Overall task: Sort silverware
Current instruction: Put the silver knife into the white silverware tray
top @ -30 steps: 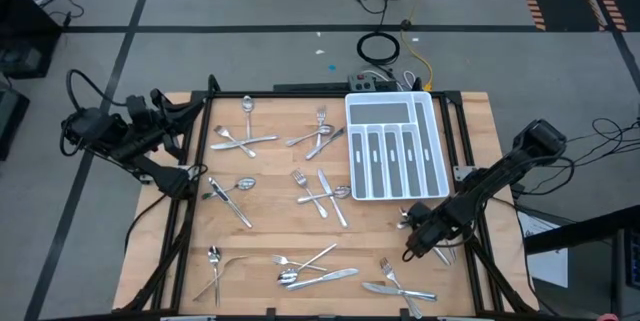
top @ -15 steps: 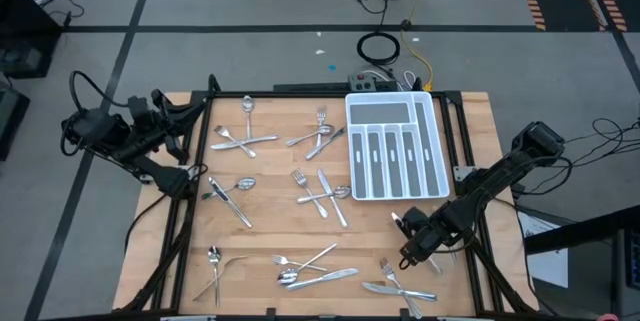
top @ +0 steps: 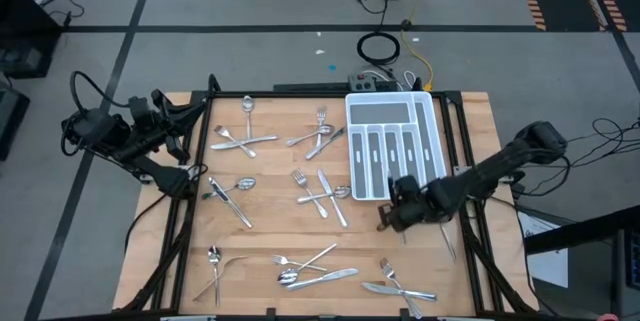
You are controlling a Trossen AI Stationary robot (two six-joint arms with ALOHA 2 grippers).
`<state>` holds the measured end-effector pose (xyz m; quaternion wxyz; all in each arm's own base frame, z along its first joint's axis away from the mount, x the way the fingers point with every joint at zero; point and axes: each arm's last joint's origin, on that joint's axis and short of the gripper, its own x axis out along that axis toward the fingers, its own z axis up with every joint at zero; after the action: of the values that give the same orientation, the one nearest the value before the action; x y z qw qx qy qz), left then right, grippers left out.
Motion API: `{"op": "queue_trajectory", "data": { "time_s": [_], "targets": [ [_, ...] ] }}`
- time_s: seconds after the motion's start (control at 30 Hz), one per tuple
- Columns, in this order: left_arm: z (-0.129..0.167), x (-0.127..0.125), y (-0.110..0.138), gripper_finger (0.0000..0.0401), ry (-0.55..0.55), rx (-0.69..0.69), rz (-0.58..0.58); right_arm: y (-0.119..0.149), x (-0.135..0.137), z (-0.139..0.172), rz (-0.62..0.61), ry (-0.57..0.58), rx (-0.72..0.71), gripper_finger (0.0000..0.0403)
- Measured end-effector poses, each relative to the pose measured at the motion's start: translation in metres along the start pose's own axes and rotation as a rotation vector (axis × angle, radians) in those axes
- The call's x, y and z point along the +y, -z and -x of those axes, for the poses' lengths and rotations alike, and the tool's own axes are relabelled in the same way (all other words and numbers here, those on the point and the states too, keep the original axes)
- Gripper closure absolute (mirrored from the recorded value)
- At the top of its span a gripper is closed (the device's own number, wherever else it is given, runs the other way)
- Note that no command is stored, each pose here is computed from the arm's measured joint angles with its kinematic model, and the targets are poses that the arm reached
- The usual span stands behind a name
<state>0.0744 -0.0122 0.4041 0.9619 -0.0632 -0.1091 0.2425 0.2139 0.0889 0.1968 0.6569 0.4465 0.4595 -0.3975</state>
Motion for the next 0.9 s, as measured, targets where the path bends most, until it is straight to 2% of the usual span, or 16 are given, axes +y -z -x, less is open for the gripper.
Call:
{"op": "queue_trajectory", "data": {
  "time_s": [0.13, 0.27, 0.57, 0.9],
  "targets": [
    [0.000, 0.000, 0.000, 0.0386, 0.000, 0.000, -0.001, -0.025, -0.004, 0.011, 0.020, -0.028, -0.046, 0.0403],
    [0.000, 0.000, 0.000, 0.0386, 0.000, 0.003, -0.005, -0.050, -0.020, 0.028, 0.013, -0.020, -0.111, 0.0403],
    [0.000, 0.000, 0.001, 0.0386, 0.000, 0.004, -0.008, -0.085, -0.075, 0.062, -0.064, 0.126, -0.181, 0.0403],
    [0.000, 0.000, 0.002, 0.0386, 0.001, 0.013, -0.019, -0.107, -0.077, 0.054, -0.005, 0.173, -0.181, 0.0403]
  ]
}}
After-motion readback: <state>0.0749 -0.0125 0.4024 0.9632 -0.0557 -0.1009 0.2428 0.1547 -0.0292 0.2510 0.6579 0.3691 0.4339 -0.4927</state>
